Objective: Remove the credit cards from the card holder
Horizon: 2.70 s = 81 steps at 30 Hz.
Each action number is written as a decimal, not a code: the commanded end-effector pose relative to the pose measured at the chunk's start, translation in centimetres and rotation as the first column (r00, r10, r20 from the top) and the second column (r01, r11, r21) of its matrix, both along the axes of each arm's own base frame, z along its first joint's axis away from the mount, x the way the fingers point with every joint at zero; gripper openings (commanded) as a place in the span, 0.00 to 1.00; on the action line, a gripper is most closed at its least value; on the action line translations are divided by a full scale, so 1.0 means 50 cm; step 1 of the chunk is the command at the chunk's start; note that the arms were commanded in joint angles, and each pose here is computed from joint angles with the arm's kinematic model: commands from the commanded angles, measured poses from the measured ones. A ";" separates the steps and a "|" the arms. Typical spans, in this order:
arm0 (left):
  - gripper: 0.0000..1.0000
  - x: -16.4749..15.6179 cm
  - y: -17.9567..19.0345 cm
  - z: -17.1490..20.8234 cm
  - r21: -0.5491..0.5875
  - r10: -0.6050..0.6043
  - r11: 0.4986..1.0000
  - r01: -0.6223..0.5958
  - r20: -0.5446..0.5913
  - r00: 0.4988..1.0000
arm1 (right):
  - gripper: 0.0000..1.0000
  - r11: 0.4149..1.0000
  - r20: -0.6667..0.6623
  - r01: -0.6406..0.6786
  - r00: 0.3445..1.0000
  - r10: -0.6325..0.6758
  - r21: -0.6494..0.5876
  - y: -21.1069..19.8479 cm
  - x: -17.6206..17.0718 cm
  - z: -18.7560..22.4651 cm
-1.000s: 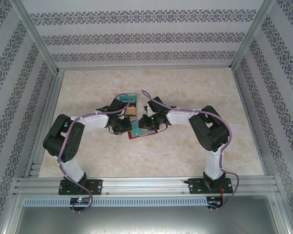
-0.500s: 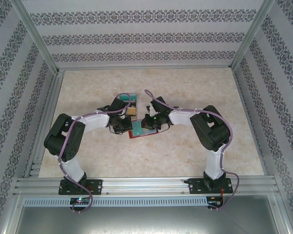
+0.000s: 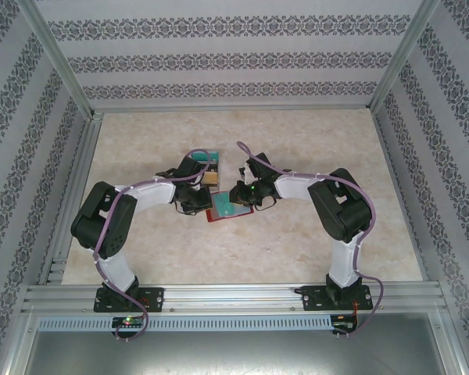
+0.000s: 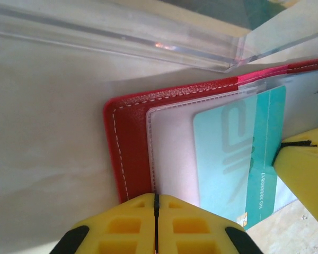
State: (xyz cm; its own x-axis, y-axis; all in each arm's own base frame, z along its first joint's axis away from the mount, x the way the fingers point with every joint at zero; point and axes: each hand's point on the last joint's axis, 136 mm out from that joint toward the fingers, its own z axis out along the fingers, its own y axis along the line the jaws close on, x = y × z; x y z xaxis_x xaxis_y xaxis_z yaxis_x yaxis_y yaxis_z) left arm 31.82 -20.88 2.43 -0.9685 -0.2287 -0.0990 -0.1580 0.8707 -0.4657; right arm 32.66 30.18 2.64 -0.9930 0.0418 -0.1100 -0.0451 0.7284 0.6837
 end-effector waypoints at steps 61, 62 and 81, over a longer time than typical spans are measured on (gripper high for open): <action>0.57 0.054 0.002 0.244 -0.099 0.043 0.995 -0.020 0.241 0.970 | 0.01 0.997 0.236 0.015 0.971 -0.032 0.073 -0.115 0.014 0.215; 0.67 0.057 0.011 0.263 -0.106 0.057 0.994 -0.030 0.260 0.964 | 0.01 0.997 0.253 0.006 0.967 -0.023 0.071 -0.112 0.017 0.226; 0.99 -0.064 0.270 0.446 -0.050 0.331 0.935 -0.351 0.478 0.813 | 0.00 0.726 0.552 -0.288 0.494 0.671 -0.624 0.094 0.183 0.346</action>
State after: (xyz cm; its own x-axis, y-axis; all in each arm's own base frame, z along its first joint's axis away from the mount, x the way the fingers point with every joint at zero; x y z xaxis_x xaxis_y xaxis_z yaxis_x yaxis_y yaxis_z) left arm 30.58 -9.41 26.77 -0.6482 -0.5157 -0.5602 -0.1228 0.7969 -0.5915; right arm 41.16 35.51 21.20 -0.5125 -0.4966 -0.7006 -0.7537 0.6510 0.0899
